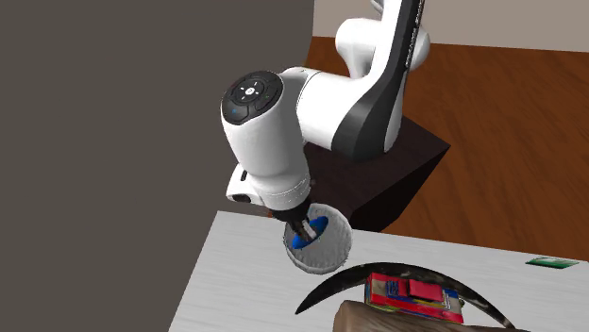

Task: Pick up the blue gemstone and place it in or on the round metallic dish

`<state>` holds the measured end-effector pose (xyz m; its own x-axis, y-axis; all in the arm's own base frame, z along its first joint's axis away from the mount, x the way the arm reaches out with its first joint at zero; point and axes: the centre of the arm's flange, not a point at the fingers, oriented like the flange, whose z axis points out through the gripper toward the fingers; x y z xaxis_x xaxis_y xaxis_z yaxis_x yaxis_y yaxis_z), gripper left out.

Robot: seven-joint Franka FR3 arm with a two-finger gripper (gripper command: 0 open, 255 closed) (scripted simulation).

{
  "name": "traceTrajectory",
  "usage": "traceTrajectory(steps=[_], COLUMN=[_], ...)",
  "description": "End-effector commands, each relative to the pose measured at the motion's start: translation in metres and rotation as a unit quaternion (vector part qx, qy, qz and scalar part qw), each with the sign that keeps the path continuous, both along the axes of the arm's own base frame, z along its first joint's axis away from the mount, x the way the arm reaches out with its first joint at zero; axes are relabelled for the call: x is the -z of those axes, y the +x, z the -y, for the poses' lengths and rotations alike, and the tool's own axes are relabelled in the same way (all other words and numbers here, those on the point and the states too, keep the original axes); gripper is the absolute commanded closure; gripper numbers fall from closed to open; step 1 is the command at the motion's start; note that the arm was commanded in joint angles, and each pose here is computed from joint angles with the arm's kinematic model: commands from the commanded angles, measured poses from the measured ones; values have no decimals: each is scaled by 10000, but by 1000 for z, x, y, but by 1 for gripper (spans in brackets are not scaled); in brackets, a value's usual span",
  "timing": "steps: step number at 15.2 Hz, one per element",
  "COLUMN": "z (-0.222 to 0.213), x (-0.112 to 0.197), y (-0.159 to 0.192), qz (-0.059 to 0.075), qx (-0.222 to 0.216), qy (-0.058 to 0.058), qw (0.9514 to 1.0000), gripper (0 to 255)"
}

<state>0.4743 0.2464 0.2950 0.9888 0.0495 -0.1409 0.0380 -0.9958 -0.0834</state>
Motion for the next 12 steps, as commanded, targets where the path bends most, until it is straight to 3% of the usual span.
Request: traceTrajectory(steps=[1, 4, 5, 6, 12], z=[-2, -5, -5, -5, 17], x=[0, 0, 0, 0, 54], y=[-25, -63, -50, -50, 1], qz=[1, 1, -2, -2, -273], qx=[2, 2, 0, 0, 20], qy=[-2, -2, -1, -1, -33], qw=[10000, 10000, 10000, 10000, 9996], gripper=[255, 255, 255, 0, 0])
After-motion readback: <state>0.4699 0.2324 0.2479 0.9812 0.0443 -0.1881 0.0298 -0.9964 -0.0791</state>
